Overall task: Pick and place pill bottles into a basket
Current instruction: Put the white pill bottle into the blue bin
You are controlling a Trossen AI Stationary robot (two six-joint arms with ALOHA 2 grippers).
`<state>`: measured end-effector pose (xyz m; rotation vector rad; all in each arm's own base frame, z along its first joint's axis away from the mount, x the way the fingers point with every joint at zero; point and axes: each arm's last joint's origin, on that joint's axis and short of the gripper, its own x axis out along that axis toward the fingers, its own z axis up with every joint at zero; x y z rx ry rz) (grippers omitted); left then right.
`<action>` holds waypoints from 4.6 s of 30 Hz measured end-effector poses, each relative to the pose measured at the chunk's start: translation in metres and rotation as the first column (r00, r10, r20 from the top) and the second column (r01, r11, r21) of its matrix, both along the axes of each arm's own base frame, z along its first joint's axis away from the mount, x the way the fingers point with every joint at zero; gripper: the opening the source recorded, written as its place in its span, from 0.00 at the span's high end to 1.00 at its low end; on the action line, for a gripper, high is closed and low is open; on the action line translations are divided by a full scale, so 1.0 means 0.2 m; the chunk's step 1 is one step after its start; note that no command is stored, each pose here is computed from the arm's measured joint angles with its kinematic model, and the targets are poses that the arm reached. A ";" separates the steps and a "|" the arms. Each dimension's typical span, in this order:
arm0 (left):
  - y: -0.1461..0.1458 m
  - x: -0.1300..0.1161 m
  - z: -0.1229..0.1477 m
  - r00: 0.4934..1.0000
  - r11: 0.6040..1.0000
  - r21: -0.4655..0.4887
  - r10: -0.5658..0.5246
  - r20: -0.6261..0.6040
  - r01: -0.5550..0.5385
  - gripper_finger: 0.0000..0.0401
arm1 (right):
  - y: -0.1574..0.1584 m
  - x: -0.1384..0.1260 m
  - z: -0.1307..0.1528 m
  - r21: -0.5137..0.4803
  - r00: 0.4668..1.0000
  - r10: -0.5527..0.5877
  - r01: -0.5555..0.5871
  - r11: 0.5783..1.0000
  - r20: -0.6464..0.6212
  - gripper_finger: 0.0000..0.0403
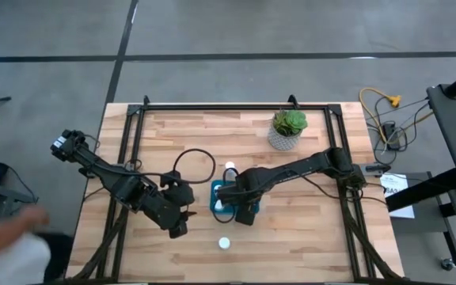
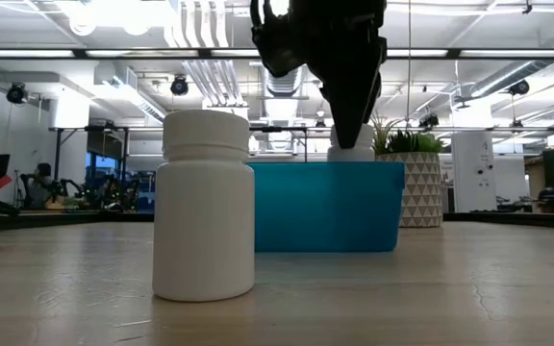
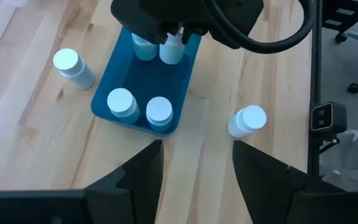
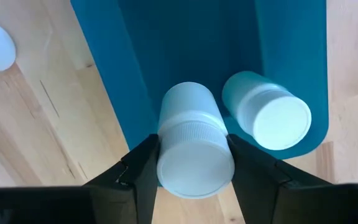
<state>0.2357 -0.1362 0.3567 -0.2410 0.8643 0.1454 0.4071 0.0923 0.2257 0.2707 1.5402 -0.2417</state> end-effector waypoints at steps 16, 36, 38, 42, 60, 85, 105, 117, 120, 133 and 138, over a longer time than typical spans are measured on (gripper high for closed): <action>0.00 0.00 0.00 1.000 1.000 0.000 -0.002 0.000 0.002 0.56 | 0.00 0.00 -0.05 0.013 1.000 0.000 0.001 1.000 -0.009 0.56; 0.00 0.00 0.00 1.000 1.000 0.000 -0.002 0.001 0.002 0.56 | 0.00 -0.01 -0.06 0.047 1.000 -0.011 0.012 0.999 -0.016 0.50; 0.00 0.00 0.00 1.000 1.000 0.000 -0.002 0.000 0.002 0.56 | 0.00 -0.01 -0.05 0.048 1.000 -0.012 0.013 0.999 -0.012 0.50; 0.00 0.00 0.00 1.000 1.000 0.001 -0.003 0.000 0.003 0.56 | 0.00 -0.03 -0.01 0.039 1.000 -0.023 0.023 0.999 0.004 0.50; 0.03 0.02 -0.04 0.995 0.975 0.202 -0.096 -0.008 0.095 0.56 | 0.03 -0.37 0.51 -0.238 0.911 -0.155 0.259 0.936 0.383 0.53; 0.50 0.18 0.03 0.993 0.991 0.093 -0.098 0.064 0.092 0.56 | -0.18 -0.50 0.48 0.066 0.733 -0.300 0.331 0.941 0.610 0.59; 0.20 -0.01 0.13 0.975 0.990 -0.122 0.097 0.198 -0.074 0.56 | -0.62 -0.05 0.37 0.096 0.880 -0.260 0.241 0.966 0.398 0.56; 0.13 0.02 0.08 0.984 0.993 -0.108 0.072 0.166 -0.055 0.56 | -0.70 0.23 0.22 0.037 0.944 -0.234 0.232 0.972 0.233 0.37; 0.11 0.01 0.08 0.984 0.991 -0.124 0.073 0.162 -0.053 0.56 | -0.72 0.26 0.19 0.031 0.949 -0.241 0.240 0.970 0.205 0.37; 0.05 -0.04 0.08 0.987 0.990 -0.144 0.032 0.158 -0.009 0.56 | -0.76 0.29 0.03 0.052 0.961 -0.263 0.259 0.964 0.086 0.35; 0.05 -0.04 0.08 0.988 0.990 -0.140 0.032 0.151 -0.011 0.56 | -0.76 0.30 -0.01 0.065 0.961 -0.271 0.266 0.962 0.065 0.33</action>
